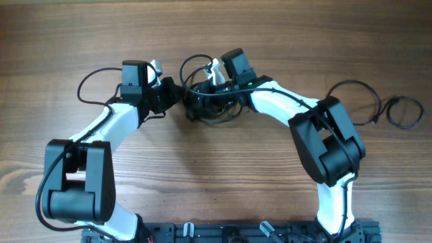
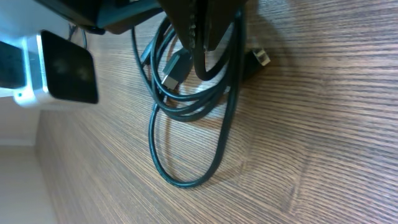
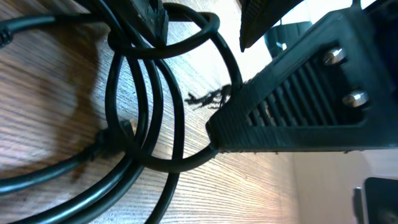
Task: Untangle cables
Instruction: 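Hold the bundle with both grippers close together at center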
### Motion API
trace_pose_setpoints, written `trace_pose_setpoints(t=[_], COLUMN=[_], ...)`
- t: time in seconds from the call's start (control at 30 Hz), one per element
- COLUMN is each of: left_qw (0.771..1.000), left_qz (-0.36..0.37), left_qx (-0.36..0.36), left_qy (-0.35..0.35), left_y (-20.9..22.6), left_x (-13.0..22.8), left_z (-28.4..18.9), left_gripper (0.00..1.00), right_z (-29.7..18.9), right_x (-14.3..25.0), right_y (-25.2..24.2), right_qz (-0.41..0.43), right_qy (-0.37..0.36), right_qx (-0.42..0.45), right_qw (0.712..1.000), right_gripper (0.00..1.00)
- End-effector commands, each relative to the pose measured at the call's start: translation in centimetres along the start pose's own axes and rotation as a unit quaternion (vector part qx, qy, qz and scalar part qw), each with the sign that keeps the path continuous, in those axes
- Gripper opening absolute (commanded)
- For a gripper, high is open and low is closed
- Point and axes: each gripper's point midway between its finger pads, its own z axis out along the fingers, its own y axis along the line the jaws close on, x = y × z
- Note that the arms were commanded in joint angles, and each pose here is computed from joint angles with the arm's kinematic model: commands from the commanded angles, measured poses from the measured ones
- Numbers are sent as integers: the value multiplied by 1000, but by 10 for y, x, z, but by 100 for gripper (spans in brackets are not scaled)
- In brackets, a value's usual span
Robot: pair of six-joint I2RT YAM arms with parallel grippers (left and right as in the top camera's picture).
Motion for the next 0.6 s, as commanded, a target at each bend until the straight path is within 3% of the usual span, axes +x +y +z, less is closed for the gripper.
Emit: trace_pose_setpoints(t=[0.0,0.13,0.23,0.57], left_qw=[999,999,1000,999], left_qz=[-13,-13,-13,-16], left_qx=[21,21,20,-32], left_qy=[20,20,19,-14], left_y=[-4,-4,-4,15], left_x=[7,7,7,-4], left_z=[1,1,1,1], left_gripper=[4,4,4,4], right_z=[17,25,24,3], right_x=[8,10,8,0], right_y=[-9,-13,-16,-18], right_qz=[30,51,51,54], right_qy=[0,-15,-21,-2], right_qx=[26,56,61,20], right_qw=[999,997,997,998], right_gripper=[39,33,20,22])
